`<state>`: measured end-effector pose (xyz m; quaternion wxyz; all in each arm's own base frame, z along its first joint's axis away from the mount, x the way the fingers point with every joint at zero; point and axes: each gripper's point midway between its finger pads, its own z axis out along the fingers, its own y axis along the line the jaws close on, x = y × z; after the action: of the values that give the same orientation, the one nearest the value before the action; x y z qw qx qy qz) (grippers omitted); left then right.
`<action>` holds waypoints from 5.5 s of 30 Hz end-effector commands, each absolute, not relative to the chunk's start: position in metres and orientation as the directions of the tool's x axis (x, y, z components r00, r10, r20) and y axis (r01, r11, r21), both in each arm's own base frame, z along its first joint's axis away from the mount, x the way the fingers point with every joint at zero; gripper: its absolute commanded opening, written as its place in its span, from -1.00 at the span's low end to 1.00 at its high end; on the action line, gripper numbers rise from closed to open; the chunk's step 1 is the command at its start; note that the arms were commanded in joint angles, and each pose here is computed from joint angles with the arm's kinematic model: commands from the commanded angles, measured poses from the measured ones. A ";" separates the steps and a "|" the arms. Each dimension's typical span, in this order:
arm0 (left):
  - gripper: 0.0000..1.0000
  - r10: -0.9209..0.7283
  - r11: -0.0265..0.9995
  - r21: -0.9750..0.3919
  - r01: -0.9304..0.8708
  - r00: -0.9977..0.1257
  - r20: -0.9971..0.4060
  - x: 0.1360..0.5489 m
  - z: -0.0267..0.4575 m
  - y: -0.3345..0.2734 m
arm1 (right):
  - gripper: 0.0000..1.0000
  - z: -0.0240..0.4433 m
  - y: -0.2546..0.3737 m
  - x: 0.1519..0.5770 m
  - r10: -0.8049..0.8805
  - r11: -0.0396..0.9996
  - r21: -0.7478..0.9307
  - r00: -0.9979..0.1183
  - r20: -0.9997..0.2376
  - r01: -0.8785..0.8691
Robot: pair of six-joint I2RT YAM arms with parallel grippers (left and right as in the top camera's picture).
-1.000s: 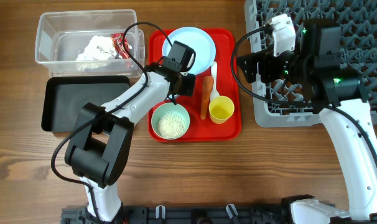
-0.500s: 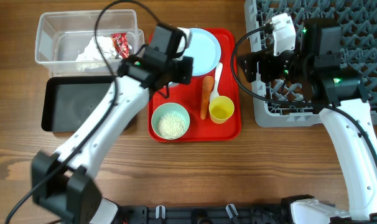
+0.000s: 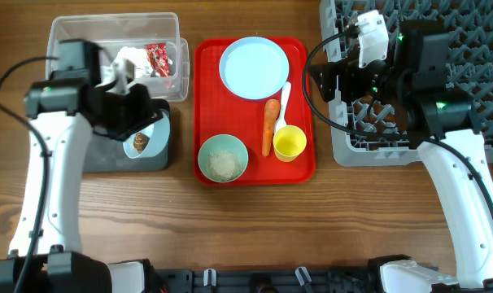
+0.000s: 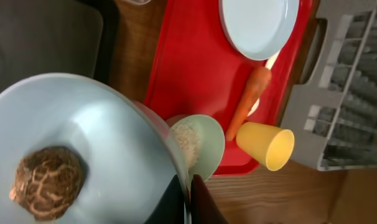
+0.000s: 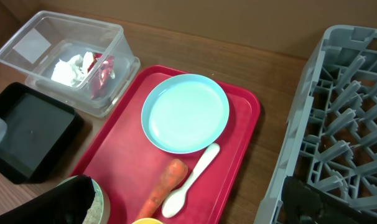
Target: Sort waste into correct bins and load items into the dishwasher rack
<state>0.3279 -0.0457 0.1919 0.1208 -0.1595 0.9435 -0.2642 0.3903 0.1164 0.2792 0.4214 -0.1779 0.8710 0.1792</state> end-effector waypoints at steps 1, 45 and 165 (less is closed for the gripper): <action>-0.91 -0.321 0.681 -0.725 -0.102 -0.932 -0.169 0.331 0.199 -0.045 | 0.99 0.285 0.116 0.394 -0.145 0.874 0.169 -0.576 -0.804 -0.456; -0.92 -0.564 0.080 -0.990 0.114 -0.814 -0.139 0.353 0.178 0.035 | 0.99 0.284 0.116 0.393 -0.146 0.874 0.170 -0.580 -0.802 -0.456; -0.92 0.855 0.075 0.339 0.938 0.115 -0.506 0.285 0.192 -0.265 | -0.91 0.189 0.199 0.391 -0.098 0.730 0.540 -0.845 -0.525 -0.419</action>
<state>0.2869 -0.2650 0.1824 0.3024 0.6738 0.6707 -0.0684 0.3797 0.2012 0.1827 0.2223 -0.1629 0.8962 0.3476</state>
